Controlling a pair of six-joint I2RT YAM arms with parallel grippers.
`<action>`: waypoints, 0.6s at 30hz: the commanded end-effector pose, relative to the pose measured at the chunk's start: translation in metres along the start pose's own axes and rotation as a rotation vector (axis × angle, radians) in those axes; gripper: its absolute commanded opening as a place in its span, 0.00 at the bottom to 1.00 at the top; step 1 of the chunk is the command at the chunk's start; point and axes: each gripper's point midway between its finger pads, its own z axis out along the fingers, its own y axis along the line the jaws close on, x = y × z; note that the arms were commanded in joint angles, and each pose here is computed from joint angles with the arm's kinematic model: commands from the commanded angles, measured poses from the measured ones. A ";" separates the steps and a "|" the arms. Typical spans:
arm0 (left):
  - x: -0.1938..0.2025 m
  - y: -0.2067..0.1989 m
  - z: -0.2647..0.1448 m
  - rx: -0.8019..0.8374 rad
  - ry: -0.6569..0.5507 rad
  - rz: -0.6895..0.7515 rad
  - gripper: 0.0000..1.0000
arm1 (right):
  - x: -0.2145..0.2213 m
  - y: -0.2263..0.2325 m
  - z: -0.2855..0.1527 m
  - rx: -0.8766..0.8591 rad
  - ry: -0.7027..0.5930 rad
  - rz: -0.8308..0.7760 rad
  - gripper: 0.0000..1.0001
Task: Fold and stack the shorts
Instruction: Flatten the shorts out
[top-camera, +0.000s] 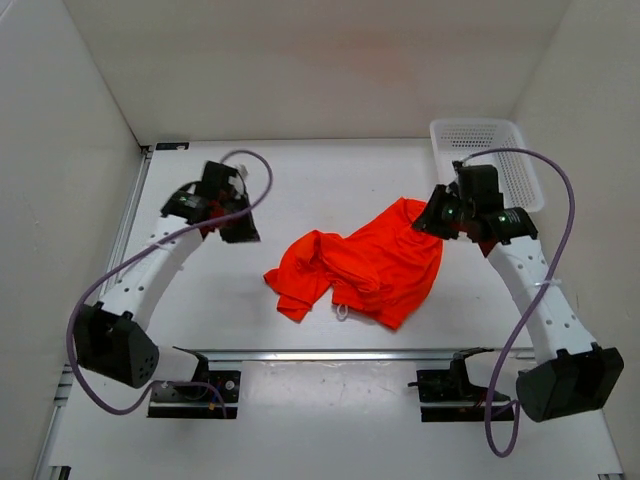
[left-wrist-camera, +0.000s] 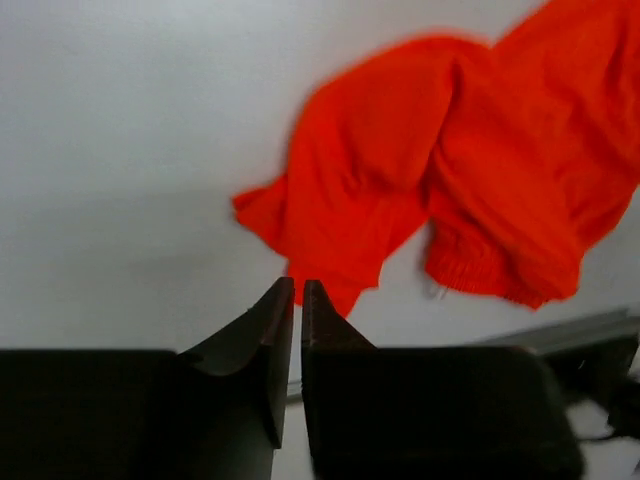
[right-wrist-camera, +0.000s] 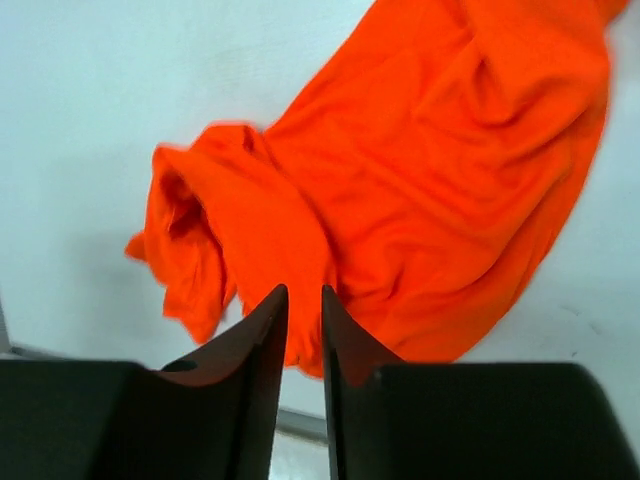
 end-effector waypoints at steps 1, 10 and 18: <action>0.049 -0.036 0.025 0.122 0.122 0.004 0.25 | 0.065 0.005 0.018 -0.069 0.218 0.023 0.39; 0.109 -0.053 0.084 0.101 0.316 0.076 0.76 | 0.147 0.014 0.049 -0.019 0.404 -0.115 0.87; 0.102 -0.076 0.119 0.071 0.310 0.133 0.88 | 0.171 0.027 0.072 -0.001 0.472 -0.209 0.82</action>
